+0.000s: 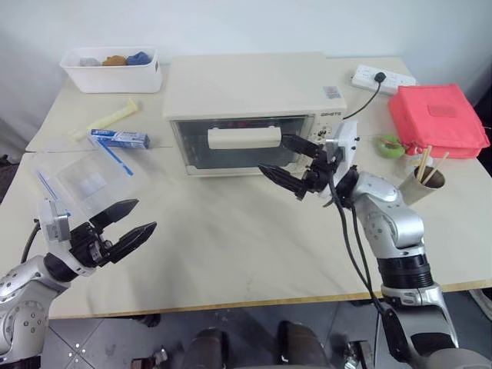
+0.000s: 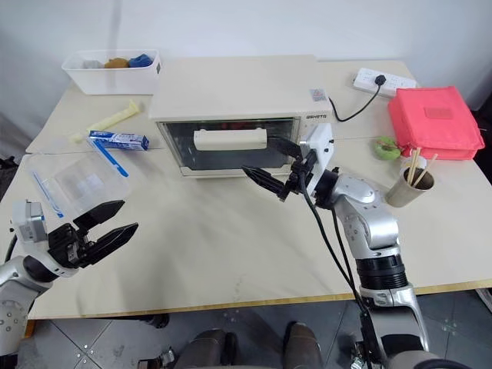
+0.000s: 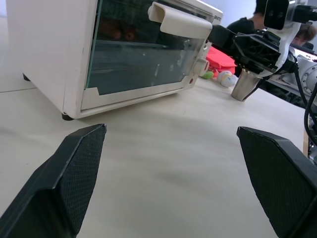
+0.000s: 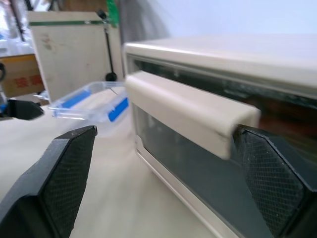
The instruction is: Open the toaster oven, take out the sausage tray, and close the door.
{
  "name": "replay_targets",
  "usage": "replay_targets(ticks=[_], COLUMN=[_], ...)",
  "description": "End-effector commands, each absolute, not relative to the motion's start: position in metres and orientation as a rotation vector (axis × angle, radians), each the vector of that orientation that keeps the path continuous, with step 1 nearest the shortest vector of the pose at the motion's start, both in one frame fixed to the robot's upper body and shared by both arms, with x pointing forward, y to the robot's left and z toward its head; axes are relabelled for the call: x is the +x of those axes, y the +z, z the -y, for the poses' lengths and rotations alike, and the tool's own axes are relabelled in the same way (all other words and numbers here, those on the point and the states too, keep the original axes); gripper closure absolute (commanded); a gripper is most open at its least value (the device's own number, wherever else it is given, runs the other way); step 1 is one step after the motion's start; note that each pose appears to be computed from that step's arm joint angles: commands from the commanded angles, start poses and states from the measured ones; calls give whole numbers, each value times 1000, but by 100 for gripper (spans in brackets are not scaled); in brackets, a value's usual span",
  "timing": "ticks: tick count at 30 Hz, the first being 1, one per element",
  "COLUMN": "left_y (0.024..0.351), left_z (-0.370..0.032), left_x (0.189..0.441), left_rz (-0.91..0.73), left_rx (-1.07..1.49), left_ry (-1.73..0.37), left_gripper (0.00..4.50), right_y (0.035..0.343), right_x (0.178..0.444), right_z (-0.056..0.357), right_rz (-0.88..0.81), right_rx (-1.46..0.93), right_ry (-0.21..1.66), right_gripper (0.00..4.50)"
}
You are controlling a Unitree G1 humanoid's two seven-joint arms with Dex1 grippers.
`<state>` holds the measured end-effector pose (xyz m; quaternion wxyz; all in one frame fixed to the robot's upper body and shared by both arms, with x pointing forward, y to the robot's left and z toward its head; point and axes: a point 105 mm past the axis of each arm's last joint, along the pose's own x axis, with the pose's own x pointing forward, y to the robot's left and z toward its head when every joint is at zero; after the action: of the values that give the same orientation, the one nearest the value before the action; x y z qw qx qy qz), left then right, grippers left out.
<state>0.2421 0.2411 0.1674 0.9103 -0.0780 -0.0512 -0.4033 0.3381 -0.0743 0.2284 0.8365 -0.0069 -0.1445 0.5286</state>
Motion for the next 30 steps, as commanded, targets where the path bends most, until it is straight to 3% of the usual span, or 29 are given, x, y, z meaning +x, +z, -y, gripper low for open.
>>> replay_targets(ticks=[1,4,7,9,13,19,23,30], left_y=[176,174,192,204,214,227,220,203], left_z=[-236,-243,-244,-250,-244,-224,-208,-196], left_x=[241,259,269,277,293,323,332,332], left_rz=[136,59,131,180,200,234,203,140], left_rx=[-158,-196,-228,-236,-224,-198,-160,-85], left_ry=[-843,-707,-693,-670,-715,-772,-840,-928], left_gripper=[1,1,1,39,143,334,448,448], right_y=[240,230,220,216,206,205,202,192], right_x=[327,297,291,291,293,298,298,299], right_z=[67,63,67,69,74,73,74,89], right_rz=[361,395,422,447,462,491,493,458], right_rx=[-37,-181,-310,-369,-466,-470,-477,-501], right_ry=[1191,1368,1392,1388,1392,1373,1364,1297], right_gripper=[0,0,0,0,0,0,0,0])
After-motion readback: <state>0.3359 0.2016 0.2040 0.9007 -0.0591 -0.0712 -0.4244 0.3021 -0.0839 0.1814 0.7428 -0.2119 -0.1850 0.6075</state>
